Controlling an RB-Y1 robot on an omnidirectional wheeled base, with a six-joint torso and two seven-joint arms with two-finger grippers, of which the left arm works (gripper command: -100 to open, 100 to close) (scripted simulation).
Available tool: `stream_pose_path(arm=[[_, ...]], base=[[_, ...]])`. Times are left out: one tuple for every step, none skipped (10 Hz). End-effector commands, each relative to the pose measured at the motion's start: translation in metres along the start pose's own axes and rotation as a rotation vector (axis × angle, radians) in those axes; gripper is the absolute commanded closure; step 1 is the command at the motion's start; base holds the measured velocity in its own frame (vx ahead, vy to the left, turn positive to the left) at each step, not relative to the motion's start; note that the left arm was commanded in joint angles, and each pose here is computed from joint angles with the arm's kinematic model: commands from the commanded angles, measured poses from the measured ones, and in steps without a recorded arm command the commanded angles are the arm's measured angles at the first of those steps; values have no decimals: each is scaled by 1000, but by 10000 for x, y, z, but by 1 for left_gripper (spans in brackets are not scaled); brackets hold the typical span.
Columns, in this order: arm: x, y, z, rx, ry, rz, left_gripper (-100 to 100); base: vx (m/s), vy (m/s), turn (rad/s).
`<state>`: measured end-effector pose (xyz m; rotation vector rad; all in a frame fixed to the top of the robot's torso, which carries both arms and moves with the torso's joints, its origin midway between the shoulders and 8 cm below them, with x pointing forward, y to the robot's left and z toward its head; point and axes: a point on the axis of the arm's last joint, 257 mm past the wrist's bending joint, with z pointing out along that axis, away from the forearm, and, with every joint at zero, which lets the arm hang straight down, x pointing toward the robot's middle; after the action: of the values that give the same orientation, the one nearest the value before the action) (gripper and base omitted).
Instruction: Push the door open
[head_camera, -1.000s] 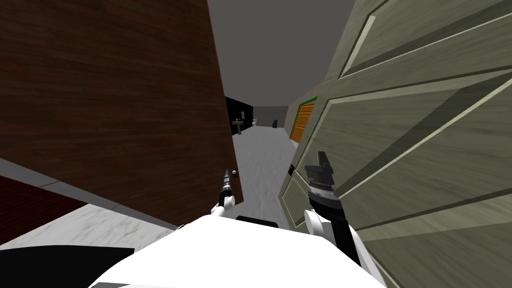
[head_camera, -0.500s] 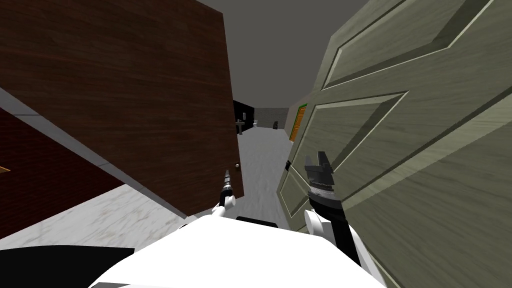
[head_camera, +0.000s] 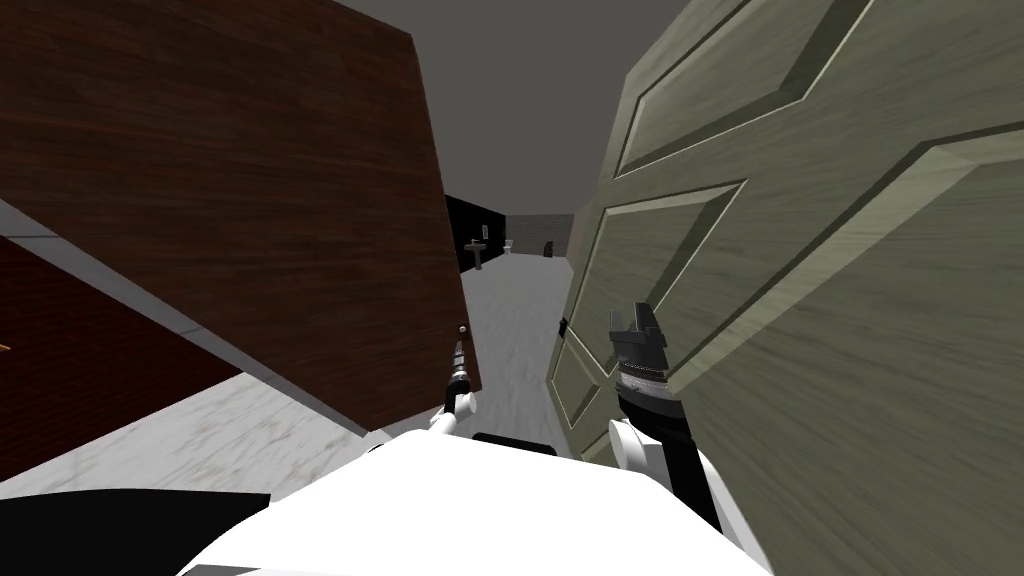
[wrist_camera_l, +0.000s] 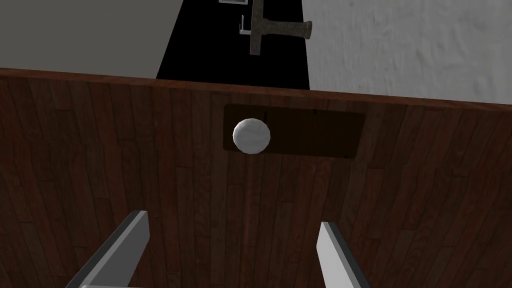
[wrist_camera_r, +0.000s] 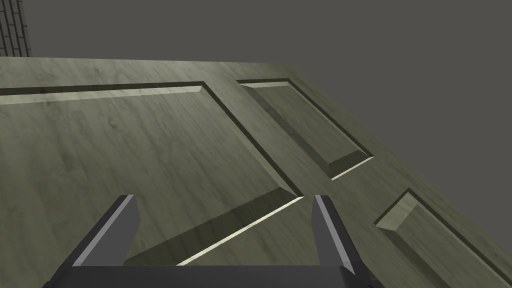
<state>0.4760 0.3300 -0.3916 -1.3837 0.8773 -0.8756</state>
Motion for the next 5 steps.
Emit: stream_pose_path(arm=[[-84,-25,42,8,-5,14,-100],[-116,-35,57,11,-6,19,-100],[-183,-57,90,18,-10,30,-100],[-250,-79,121,25,-14,41,-100],[-250,-79,121,25,-14,41,-100]], base=[[-14,105,80],[-14,170,29],[27,194,19],[57,219,25],[51,128,-1]])
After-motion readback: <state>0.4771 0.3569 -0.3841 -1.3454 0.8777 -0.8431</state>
